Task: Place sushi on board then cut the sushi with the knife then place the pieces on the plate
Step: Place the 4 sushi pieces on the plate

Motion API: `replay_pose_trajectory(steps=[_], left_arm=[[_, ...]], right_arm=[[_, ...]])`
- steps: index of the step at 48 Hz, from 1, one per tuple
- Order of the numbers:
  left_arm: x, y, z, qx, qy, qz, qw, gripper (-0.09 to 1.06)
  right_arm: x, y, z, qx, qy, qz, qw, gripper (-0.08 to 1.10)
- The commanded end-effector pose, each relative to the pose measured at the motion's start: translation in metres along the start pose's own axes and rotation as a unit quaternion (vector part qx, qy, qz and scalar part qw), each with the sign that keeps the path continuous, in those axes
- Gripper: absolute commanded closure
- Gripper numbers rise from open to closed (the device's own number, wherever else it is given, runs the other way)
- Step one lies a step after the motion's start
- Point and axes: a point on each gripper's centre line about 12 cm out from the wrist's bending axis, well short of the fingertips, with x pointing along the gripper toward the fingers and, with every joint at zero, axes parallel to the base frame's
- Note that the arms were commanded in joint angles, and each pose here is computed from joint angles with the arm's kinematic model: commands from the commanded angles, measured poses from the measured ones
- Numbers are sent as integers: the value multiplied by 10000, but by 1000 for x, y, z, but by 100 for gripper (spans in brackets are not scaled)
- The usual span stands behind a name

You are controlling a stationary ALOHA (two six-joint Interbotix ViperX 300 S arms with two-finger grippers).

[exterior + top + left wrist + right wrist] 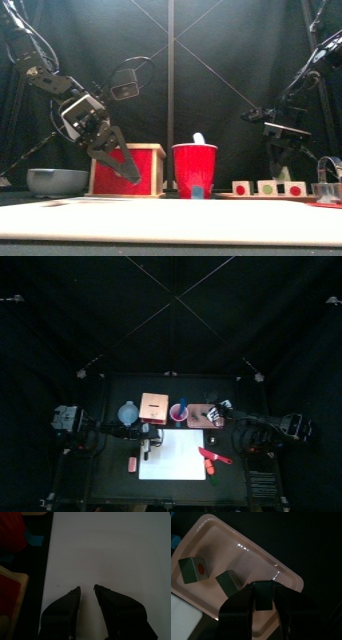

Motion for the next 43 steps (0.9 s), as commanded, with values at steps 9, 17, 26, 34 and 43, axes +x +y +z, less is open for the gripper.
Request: replay_pose_trajectory(steps=[9,17,26,34,43], left_arm=[[2,1,9,1,-124,11,9999,26],[3,2,7,-33,-93,23,9999,26],[1,2,9,-26,-132,21,9999,26],[-1,1,12,-33,-185,5,9998,26],[-2,0,12,-28,-184,1,9998,26]], right_arm=[[15,-5,1,156,-75,153,9997,29],[12,-8,11,207,-208,119,9995,18],[-11,-8,29,255,-535,88,9982,18],[-42,15,37,-26,-984,478,9940,18],[-66,46,35,-446,-1354,1080,9839,18]])
